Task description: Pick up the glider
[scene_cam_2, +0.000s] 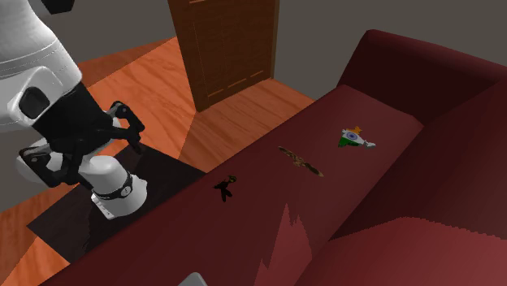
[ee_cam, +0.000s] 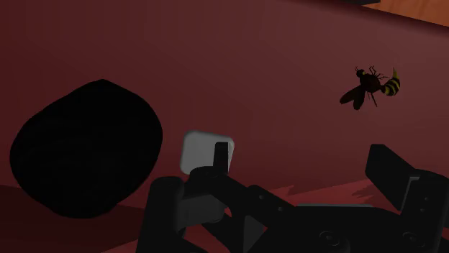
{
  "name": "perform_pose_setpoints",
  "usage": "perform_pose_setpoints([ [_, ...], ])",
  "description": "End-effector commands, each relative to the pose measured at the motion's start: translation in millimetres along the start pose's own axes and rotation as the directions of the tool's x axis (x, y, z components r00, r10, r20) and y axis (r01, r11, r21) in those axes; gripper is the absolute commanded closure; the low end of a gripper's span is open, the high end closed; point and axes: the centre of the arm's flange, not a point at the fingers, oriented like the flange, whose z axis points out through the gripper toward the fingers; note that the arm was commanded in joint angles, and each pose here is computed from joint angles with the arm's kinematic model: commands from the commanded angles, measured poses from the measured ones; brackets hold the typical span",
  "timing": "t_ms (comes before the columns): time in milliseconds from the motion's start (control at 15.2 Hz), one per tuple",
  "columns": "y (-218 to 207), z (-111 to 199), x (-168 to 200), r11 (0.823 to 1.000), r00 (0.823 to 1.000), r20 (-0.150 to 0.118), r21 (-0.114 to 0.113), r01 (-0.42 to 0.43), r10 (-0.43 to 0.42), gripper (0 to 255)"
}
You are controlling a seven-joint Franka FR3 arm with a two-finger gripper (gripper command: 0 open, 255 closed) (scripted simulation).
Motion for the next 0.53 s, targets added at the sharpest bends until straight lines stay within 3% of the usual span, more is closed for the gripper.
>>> perform_pose_setpoints([
  [0,0.0,0.0,0.0,1.000,1.000,0.000,0.000,0.000,0.000,0],
  [462,-73.4,48.5,25.7,1.000,1.000,0.011,0.010,-0.015,0.015,0],
])
